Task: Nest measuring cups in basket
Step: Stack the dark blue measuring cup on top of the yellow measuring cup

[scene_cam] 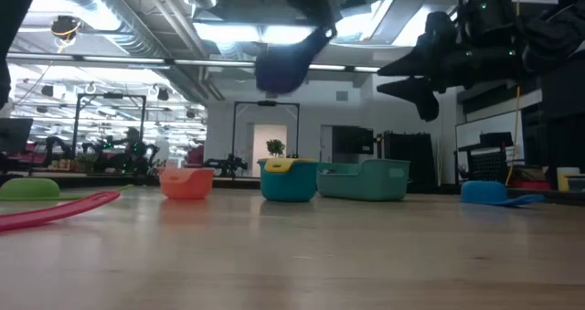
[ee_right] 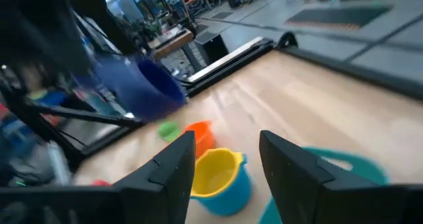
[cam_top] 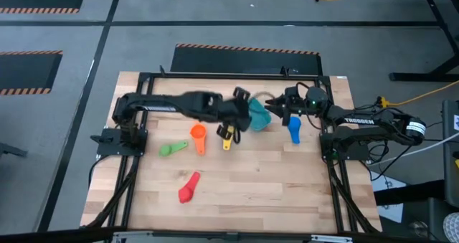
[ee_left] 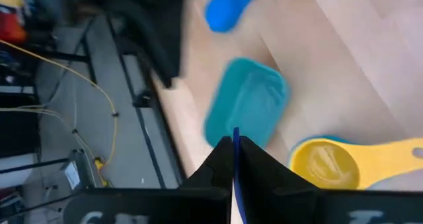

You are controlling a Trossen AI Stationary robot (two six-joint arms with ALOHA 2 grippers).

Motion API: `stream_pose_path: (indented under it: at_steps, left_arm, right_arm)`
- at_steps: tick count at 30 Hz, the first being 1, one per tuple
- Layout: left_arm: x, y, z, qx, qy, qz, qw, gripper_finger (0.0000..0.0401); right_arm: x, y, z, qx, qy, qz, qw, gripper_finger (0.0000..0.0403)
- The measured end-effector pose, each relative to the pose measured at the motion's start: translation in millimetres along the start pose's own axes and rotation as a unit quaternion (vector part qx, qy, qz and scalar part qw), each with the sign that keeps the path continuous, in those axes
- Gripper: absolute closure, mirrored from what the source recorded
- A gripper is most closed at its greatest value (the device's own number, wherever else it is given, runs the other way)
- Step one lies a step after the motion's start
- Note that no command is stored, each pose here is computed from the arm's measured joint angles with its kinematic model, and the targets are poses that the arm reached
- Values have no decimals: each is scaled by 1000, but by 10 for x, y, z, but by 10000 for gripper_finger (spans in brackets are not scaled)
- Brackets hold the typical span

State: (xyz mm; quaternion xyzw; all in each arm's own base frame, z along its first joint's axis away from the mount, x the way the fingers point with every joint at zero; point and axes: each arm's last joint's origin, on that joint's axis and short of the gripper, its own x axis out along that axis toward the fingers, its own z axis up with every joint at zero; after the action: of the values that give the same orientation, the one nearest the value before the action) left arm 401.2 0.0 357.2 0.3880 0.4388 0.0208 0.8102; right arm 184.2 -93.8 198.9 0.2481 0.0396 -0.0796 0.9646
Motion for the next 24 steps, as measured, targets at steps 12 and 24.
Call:
stream_pose_path:
  at_steps: [12,24]
  left_arm:
    - [389,-682,133,89,-4,80,993,400]
    - [652,-1095,9,126,4,120,985,400]
  right_arm:
    - [-3,-13,-21,185,13,-3,983,228]
    - [-3,-9,-27,194,19,3,981,228]
